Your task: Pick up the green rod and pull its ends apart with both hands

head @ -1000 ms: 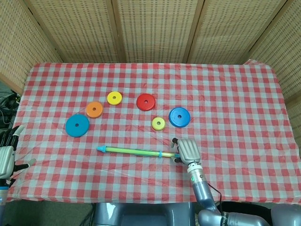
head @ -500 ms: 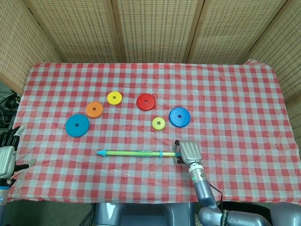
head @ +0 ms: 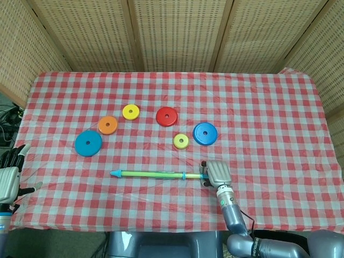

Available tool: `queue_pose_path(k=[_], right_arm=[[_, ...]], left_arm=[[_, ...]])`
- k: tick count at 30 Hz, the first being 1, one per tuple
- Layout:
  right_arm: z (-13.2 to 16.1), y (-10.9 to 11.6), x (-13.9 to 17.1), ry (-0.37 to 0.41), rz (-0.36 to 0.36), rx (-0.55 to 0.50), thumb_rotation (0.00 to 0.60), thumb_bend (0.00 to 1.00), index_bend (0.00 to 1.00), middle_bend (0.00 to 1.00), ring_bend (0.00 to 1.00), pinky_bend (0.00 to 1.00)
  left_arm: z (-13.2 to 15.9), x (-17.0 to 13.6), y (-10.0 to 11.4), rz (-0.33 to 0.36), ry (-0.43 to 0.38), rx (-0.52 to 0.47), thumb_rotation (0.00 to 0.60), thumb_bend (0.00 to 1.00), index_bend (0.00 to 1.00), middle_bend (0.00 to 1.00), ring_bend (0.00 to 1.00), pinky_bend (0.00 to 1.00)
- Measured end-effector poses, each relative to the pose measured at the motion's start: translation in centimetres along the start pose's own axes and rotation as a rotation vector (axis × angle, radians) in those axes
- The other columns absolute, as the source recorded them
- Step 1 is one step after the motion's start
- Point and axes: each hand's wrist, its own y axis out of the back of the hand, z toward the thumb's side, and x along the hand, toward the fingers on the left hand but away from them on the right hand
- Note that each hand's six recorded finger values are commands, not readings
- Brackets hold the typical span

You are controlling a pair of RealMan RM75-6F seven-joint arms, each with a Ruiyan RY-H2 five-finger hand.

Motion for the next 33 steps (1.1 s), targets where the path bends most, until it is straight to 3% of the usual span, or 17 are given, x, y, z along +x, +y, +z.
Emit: queue_pose_path(k=[8,23,28,33], right_arm=[[-0.3,1.0,-0.6,-0.001,-0.020,-0.016,0.600,0.52,0.77,1.00,0.97,0.71],[-0.3,6.4,-1.9,-0.015,-0.082,-0.053,0.600,0.53,0.79,1.00,0.97,0.71],[0.1,8.0,-2.3,-0.008,-0.100,-0.056,0.600,0.53,0.79,1.00,0.97,0.71],[0.5,9.2,-2.7,-0.006,-0.106,-0.057,0.600,0.53,0.79,1.00,0.97,0.71]], left_arm=[[0.0,0.1,-0.3,-0.012,0.001,0.005,0.600,0.07,0.00,0.00,0.00,0.00],[0.5,0.9,-0.8,-0.051,0.004,-0.022,0.600,0.08,0.00,0.00,0.00,0.00],[1.3,2.1,-0.1,-0.041,-0.002,-0.030,0.600,0.09,0.01,0.00,0.00,0.00],[2.8,4.5,1.4,-0.024,-0.024,-0.040,0.600,0.10,0.10,0.00,0.00,0.00]])
